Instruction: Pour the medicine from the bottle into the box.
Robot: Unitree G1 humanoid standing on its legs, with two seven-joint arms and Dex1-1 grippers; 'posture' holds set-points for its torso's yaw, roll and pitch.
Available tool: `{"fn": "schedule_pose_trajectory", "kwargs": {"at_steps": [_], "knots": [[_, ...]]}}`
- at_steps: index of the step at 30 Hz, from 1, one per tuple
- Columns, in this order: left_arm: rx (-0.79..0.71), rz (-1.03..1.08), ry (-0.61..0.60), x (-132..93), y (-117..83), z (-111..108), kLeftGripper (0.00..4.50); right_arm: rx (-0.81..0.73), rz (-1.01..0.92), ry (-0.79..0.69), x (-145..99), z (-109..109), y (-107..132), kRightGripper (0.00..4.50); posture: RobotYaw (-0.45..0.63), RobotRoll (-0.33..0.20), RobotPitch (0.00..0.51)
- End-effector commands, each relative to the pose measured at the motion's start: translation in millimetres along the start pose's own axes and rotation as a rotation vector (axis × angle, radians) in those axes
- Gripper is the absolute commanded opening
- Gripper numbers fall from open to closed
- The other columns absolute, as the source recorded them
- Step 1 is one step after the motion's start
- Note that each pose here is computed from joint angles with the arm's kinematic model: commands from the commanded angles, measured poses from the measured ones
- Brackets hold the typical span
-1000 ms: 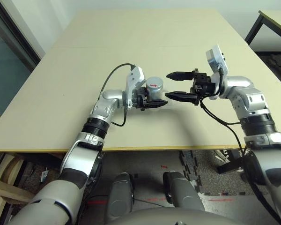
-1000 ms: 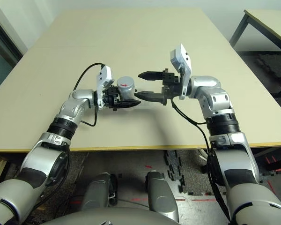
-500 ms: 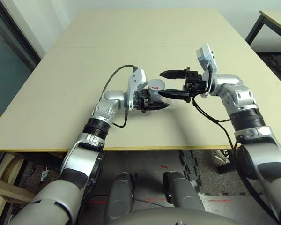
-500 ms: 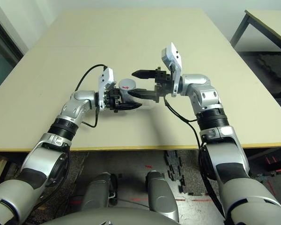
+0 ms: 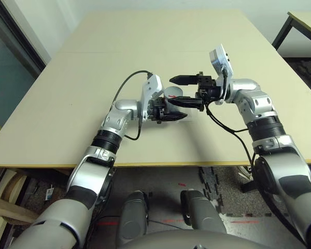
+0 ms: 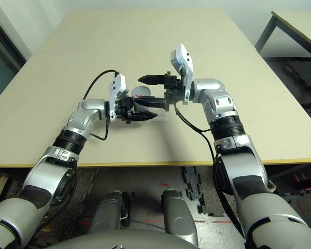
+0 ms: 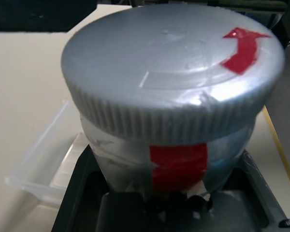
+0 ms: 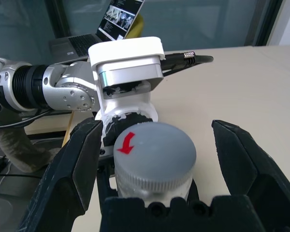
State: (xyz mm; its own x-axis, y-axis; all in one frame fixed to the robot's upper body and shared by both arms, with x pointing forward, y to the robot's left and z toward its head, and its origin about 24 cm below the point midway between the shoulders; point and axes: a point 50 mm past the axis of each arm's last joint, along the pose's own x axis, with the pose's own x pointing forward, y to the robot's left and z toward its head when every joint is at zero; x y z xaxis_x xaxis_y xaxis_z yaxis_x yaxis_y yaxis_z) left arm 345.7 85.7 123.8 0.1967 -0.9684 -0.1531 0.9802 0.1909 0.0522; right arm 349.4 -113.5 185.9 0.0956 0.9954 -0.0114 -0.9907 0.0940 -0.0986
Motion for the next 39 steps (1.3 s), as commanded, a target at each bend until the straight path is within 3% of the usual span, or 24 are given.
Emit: {"fn": "schedule_pose_trajectory", "kwargs": {"at_steps": [1, 16, 19, 23, 33, 39], "knots": [[0.025, 0.002, -0.013, -3.3, 4.1, 11.5, 2.68, -0.007, 0.009, 0.004, 2.6, 4.6, -2.6, 4.50, -0.19, 0.000, 0.073], [0.024, 0.025, -0.033, -6.7, 6.7, 15.5, 2.68, -0.025, 0.020, 0.024, 5.1, 8.5, -7.8, 4.50, -0.17, 0.000, 0.067], [0.023, 0.025, -0.034, -6.6, 6.7, 15.7, 2.68, -0.026, 0.021, 0.027, 5.4, 7.5, -7.9, 3.89, -0.17, 0.000, 0.069], [0.017, 0.023, -0.041, -6.7, 6.9, 16.8, 2.68, -0.027, 0.023, 0.033, 5.1, 6.2, -8.0, 2.57, -0.17, 0.000, 0.069], [0.008, 0.007, -0.058, -7.9, 6.8, 20.4, 2.68, -0.028, 0.063, 0.050, 1.9, 3.7, -6.5, 2.55, -0.17, 0.000, 0.069], [-0.010, -0.025, -0.076, -9.9, 7.0, 24.7, 2.68, -0.043, 0.243, 0.036, 0.6, 6.4, 1.2, 2.55, -0.18, 0.000, 0.071]]}}
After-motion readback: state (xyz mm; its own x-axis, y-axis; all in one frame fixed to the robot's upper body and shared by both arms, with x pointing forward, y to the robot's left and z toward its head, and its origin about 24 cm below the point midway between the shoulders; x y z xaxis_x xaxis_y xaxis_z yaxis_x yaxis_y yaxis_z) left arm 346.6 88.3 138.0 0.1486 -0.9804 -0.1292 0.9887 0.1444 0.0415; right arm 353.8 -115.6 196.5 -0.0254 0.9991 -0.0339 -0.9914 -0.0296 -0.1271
